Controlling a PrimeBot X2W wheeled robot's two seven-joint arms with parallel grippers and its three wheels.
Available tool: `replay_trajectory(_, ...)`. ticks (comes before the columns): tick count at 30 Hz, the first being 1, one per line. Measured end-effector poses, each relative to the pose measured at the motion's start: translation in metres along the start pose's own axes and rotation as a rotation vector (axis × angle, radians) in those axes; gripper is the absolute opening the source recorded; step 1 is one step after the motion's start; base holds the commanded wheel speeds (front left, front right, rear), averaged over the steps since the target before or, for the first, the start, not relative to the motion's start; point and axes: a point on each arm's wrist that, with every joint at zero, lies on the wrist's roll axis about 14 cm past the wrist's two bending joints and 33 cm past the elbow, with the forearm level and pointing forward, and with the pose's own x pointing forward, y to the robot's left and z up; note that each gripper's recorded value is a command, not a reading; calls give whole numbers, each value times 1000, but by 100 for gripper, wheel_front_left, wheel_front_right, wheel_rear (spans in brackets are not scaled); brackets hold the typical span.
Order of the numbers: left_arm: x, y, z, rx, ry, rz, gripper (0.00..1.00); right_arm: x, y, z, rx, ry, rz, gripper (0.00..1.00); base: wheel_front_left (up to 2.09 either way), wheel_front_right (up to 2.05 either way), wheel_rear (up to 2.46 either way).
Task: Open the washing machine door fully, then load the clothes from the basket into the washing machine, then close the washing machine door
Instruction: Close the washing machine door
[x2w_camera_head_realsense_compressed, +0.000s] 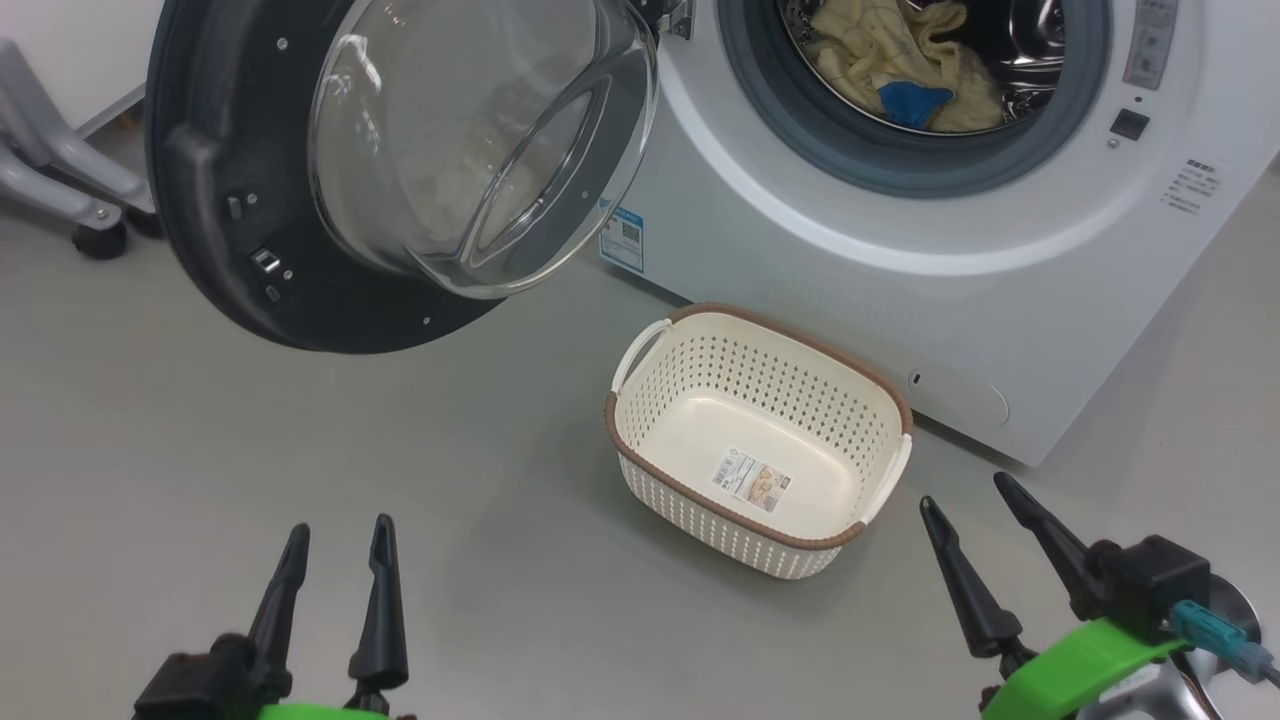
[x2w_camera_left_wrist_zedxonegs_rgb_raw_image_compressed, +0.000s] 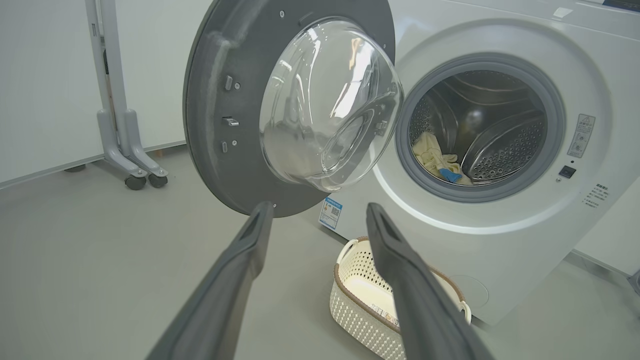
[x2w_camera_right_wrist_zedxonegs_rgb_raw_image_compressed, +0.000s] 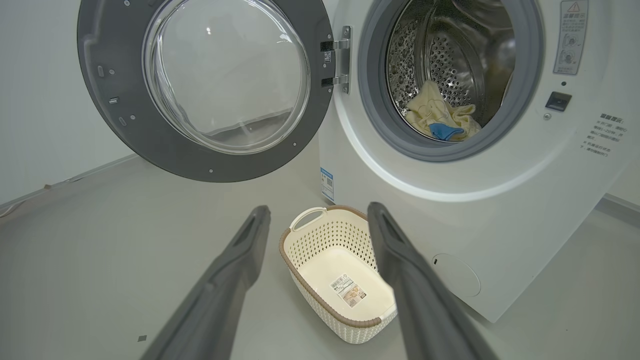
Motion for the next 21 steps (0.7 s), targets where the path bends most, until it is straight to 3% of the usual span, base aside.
replay_trajectory(18,-3,0,4,-5,-24,1,100,-3,-2,5,-10,-11,-10,100,0,0,0)
replay_trajectory(19,-2,-1,6,-7,-30,-2,86,-3,-2,5,-12,-12,-11,100,0,0,0)
replay_trajectory(20,-2,-2,9,-12,-38,-4,49,-4,-2,6,-13,-13,-12,100,0,0,0)
replay_trajectory(21,-1,-4,12,-15,-50,-7,29,-4,-2,6,-13,-14,-13,100,0,0,0)
